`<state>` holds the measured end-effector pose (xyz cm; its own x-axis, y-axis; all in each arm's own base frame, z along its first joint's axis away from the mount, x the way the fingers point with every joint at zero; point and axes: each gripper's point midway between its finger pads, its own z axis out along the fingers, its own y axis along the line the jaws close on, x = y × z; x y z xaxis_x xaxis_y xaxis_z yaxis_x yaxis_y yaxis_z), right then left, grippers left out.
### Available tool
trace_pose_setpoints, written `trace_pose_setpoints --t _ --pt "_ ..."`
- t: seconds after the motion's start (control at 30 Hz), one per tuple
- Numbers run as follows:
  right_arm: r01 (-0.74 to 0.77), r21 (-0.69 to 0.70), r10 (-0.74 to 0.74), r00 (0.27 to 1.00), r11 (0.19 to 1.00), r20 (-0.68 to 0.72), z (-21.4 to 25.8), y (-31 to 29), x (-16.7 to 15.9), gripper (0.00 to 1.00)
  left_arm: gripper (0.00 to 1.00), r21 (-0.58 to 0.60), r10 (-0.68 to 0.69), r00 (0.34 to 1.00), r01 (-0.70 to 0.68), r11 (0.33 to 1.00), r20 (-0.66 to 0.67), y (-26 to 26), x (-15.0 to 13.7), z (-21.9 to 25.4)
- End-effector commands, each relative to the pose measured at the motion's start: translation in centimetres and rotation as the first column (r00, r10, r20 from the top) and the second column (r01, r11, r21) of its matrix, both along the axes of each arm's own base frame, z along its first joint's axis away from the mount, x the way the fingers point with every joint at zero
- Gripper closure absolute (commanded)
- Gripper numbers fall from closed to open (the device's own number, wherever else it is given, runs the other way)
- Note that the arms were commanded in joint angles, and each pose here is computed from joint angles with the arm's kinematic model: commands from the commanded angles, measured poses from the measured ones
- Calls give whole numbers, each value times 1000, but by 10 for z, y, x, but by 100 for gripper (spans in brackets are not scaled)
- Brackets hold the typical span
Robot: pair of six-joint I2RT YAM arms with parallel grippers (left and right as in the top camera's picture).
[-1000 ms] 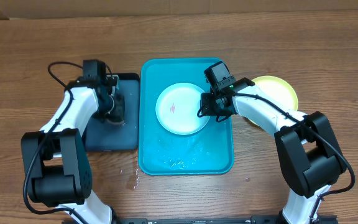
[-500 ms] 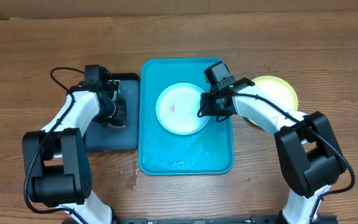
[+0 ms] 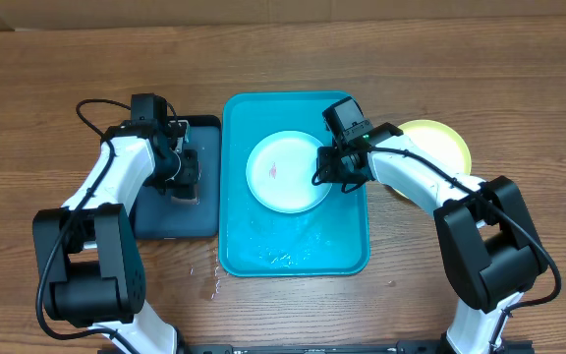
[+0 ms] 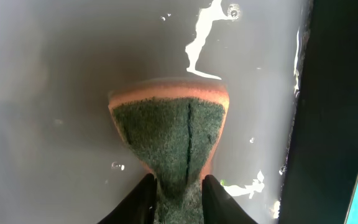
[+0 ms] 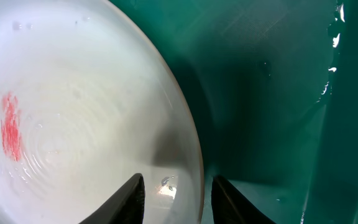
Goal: Clean dirty plates on tray and stack at the side
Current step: 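Lower the left gripper into the black tray and grasp the sponge, then rub the sponge in the black tray's water with the left gripper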
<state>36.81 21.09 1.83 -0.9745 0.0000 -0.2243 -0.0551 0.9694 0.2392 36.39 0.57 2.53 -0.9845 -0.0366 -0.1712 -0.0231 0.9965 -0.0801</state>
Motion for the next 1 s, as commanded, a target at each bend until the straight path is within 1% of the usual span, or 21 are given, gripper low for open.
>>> trace_pose_setpoints --t 0.0,0.17,0.27,0.43,0.6,0.7,0.97 --pt "0 23 -1 999 1000 39 14 4 9 63 73 7 0 1000 0 1000 15 0 5 6" --pt "0 23 -1 999 1000 39 14 4 9 62 73 7 0 1000 -1 1000 4 0 1 3" --pt "0 23 -1 999 1000 39 14 4 9 62 78 18 2 1000 -2 1000 -6 2 -2 0" --pt "0 23 -1 999 1000 39 14 4 9 62 79 32 5 1000 -5 999 -14 4 -4 -4" --pt "0 23 -1 999 1000 39 14 4 9 62 84 32 5 1000 -5 999 -9 4 -3 -3" --pt "0 23 -1 999 1000 39 14 4 9 62 81 32 5 1000 -5 999 -10 4 -3 -4" --pt "0 22 -1 999 1000 38 14 4 9 62 81 42 7 1000 -6 999 -20 6 -8 -10"
